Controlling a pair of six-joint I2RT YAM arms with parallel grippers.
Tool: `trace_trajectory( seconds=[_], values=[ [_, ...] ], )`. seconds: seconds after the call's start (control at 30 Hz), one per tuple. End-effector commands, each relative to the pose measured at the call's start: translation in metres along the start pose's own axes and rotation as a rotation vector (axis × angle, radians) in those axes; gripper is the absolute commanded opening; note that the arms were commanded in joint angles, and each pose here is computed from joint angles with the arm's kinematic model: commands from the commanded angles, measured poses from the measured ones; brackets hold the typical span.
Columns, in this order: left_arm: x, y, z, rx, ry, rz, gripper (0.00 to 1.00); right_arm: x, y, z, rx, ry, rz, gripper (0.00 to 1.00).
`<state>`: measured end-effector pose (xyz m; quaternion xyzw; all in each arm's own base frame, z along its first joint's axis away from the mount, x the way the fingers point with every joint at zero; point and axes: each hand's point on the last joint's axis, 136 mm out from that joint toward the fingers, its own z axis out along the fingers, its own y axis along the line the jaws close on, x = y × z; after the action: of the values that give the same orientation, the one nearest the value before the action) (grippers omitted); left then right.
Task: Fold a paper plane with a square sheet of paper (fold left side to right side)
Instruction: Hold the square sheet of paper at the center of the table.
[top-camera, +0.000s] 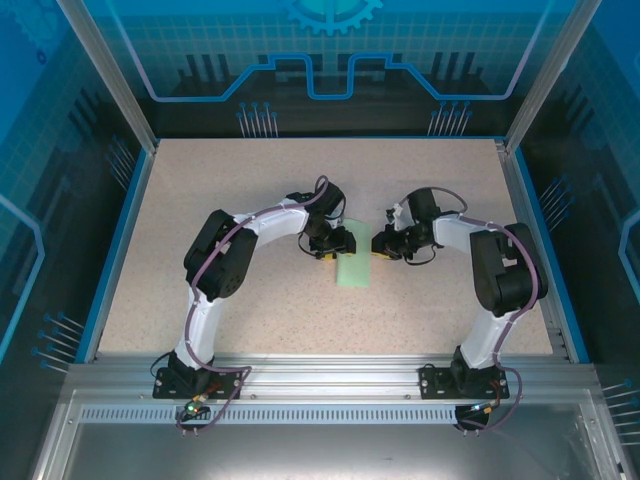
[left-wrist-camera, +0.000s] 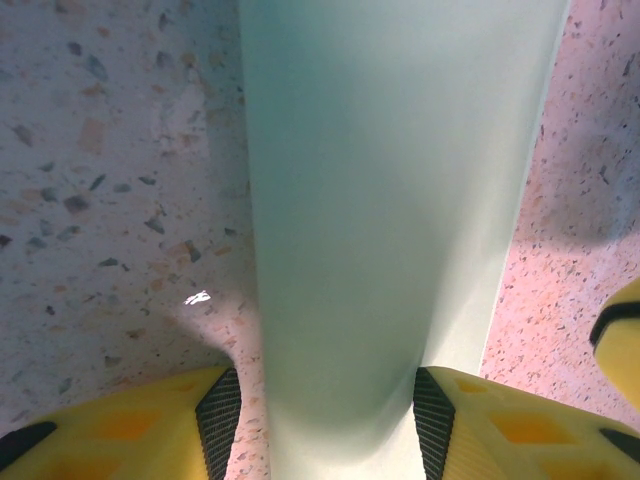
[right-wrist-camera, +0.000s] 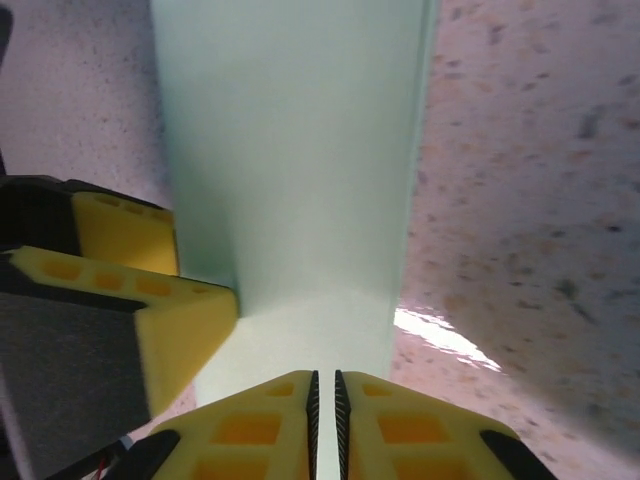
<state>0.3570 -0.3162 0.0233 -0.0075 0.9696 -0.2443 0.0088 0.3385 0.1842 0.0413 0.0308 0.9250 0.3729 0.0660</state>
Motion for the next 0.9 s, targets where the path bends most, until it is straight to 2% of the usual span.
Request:
trace_trajectory(
  seconds=[0.0, 0.33, 0.87],
  values=[
    [0.017, 0.007, 0.026, -0.035, 0.067, 0.021, 0.54, 0.005, 0.010, 0.011, -0.044, 0.033, 0.002, 0.15],
    [0.017, 0.007, 0.027, -0.037, 0.069, 0.020, 0.54, 0.013, -0.003, 0.027, 0.016, 0.081, 0.026, 0.15],
    [0.018, 0.007, 0.027, -0.040, 0.071, 0.022, 0.54, 0.023, -0.018, 0.030, 0.087, 0.123, 0.043, 0.16]
  ],
)
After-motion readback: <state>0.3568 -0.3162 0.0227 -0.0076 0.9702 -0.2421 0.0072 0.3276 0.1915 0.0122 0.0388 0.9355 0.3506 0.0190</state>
